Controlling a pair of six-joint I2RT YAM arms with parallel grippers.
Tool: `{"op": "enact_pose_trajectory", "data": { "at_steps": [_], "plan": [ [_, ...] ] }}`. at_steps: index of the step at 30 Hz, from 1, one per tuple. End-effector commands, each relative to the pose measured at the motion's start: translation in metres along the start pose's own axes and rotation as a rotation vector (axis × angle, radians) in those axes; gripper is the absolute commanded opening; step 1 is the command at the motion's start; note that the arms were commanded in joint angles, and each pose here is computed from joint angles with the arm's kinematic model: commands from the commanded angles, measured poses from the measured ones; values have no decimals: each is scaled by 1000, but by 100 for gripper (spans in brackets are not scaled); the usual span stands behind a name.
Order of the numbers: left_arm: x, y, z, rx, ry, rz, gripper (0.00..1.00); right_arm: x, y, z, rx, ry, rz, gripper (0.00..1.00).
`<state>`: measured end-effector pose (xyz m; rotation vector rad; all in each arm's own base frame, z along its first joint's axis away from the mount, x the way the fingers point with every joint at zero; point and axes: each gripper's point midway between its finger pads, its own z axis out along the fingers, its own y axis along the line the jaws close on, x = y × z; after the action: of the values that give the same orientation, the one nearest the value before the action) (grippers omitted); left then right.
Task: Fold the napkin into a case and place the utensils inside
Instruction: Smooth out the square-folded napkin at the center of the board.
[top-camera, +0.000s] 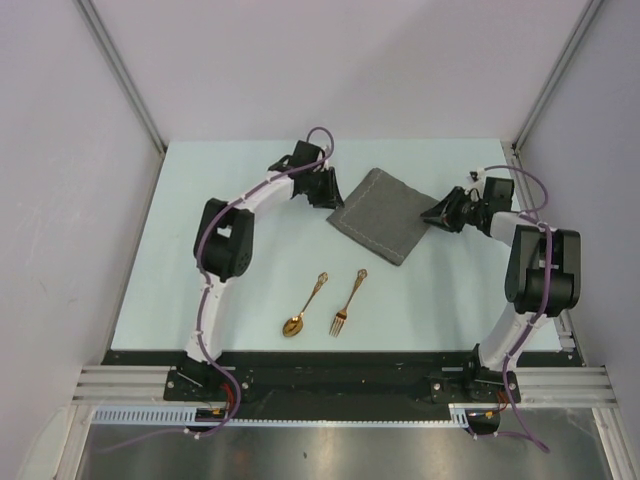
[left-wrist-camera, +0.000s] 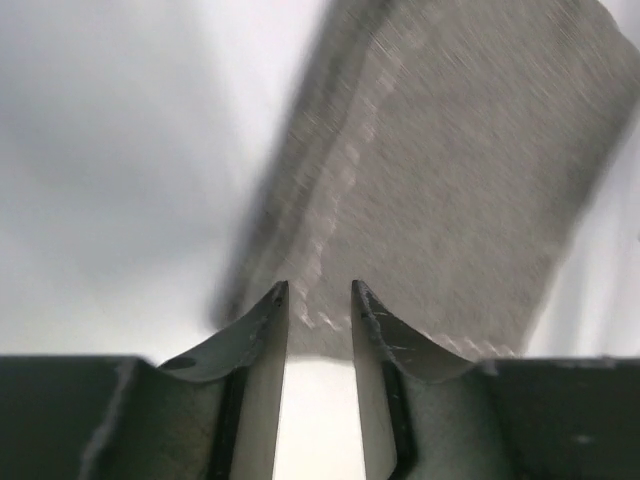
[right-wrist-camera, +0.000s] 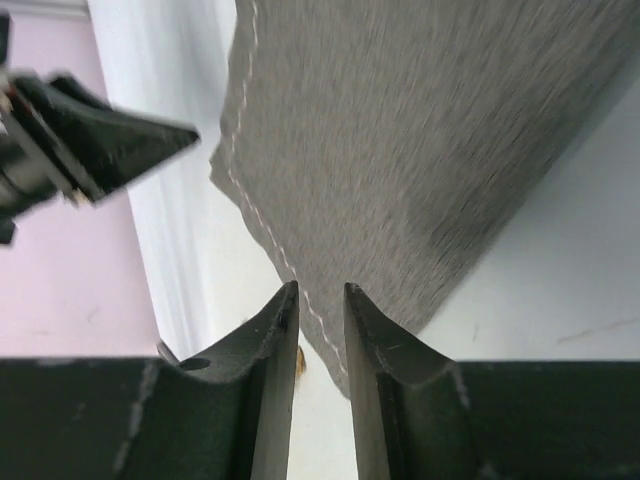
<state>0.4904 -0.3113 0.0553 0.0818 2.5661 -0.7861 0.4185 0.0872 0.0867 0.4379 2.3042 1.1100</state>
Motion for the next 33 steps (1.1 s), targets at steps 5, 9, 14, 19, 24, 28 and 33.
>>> {"op": "enact_pose_trajectory", "data": {
  "at_steps": [5, 9, 14, 19, 24, 28, 33],
  "plan": [
    [35, -143, -53, 495, -24, -33, 23, -45, -8, 12, -102, -74, 35, 29],
    [69, -185, -37, 612, 27, 14, 18, -64, -17, 23, -147, -104, 31, 27],
    [110, -211, -4, 702, 123, -22, 17, -71, -41, 38, -149, -97, 57, 25],
    [130, -200, 26, 656, 188, -59, 16, -74, -51, 40, -164, -103, 81, 24],
    [142, -166, 46, 544, 220, -131, 15, -76, -59, 44, -169, -108, 86, 24],
    [151, -144, 53, 459, 250, -147, 14, -86, -75, 46, -166, -128, 112, 24],
    [163, -130, 57, 423, 271, -148, 13, -111, -86, 49, -162, -164, 128, 24]
  ]
}}
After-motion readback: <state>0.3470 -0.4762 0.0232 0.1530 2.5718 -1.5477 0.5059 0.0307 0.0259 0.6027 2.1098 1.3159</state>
